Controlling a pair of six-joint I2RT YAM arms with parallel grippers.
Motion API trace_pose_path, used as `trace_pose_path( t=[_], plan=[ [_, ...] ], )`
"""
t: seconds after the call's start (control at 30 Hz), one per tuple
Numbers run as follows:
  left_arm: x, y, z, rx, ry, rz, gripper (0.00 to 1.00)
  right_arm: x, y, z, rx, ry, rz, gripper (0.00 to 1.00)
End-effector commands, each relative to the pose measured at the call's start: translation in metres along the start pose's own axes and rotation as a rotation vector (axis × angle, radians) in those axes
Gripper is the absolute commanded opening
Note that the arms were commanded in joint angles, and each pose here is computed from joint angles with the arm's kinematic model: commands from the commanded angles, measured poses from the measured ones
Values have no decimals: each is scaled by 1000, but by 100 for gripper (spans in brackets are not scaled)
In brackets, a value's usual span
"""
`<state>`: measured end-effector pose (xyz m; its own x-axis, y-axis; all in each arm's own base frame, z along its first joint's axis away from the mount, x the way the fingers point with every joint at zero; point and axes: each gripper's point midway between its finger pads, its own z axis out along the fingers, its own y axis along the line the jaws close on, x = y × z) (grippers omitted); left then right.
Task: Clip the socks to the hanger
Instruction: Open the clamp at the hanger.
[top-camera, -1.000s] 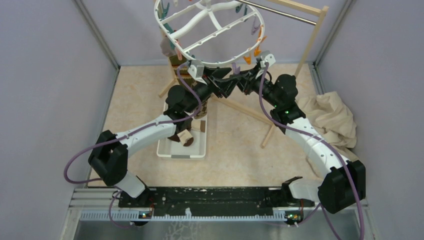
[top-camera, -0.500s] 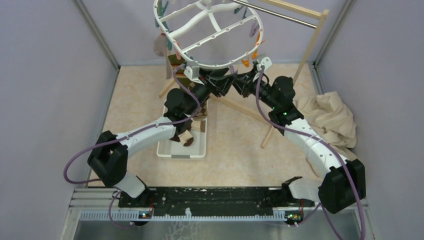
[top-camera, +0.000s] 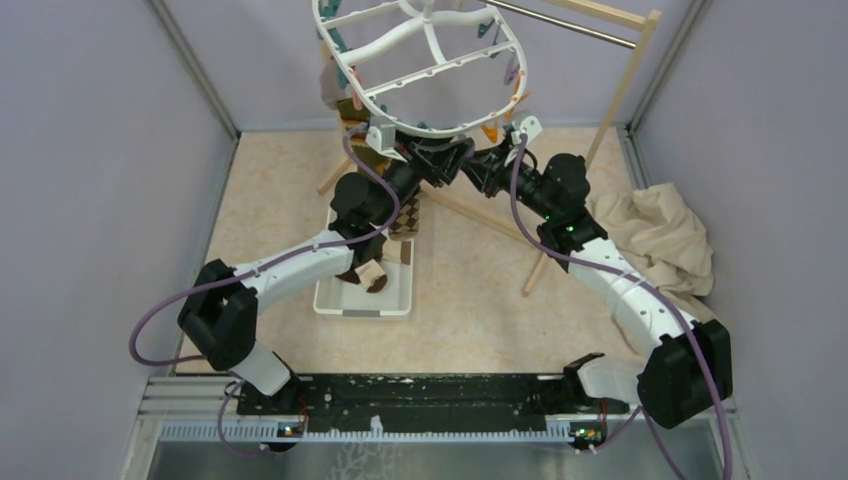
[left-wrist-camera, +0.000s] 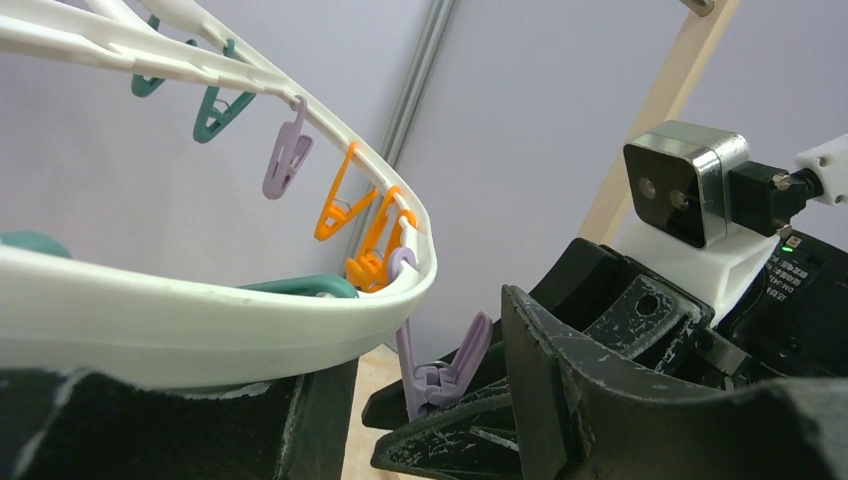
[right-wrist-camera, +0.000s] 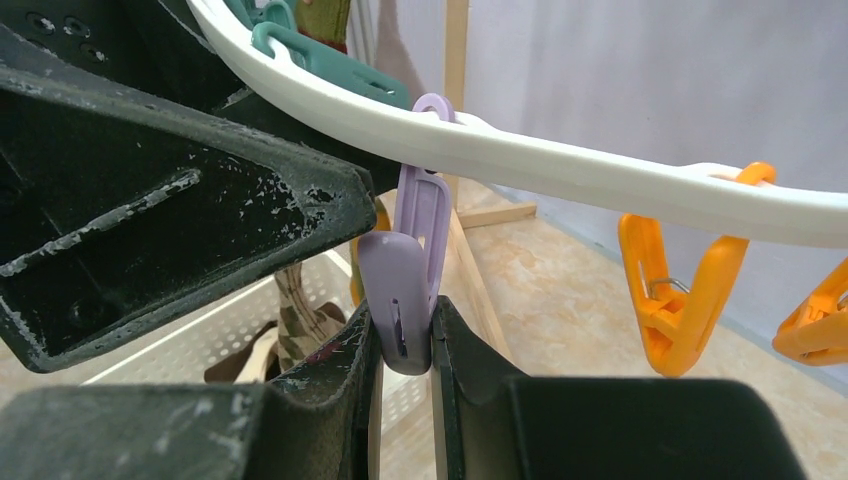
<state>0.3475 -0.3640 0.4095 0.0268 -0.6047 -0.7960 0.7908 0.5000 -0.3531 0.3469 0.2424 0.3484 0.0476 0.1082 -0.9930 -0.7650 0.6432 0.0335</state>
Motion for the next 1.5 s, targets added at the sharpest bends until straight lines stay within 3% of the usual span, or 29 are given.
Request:
trace_pose_path(
  t=[0.0, 0.4, 0.77, 0.8, 1.0, 1.17, 1.47],
  plan=[
    [-16, -13, 12, 70, -36, -5, 59, 6, 28, -3, -102, 40, 7, 0],
    [20, -37, -4, 259, 104, 58, 63, 11, 25, 1, -92, 61, 29, 0],
    [34, -9, -2, 128, 157, 110, 58, 6, 28, 1, -107, 57, 24, 0],
    [35, -7, -2, 119, 157, 113, 55, 6, 28, 1, -107, 56, 23, 0],
    [33, 0, 1, 82, 142, 87, 1, 5, 31, 0, -116, 57, 20, 0],
    [25, -8, 0, 107, 113, 62, 0, 7, 33, -3, -114, 59, 19, 0],
    [15, -11, -3, 112, 96, 64, 0, -2, 20, -22, 11, 26, 26, 43]
  ],
)
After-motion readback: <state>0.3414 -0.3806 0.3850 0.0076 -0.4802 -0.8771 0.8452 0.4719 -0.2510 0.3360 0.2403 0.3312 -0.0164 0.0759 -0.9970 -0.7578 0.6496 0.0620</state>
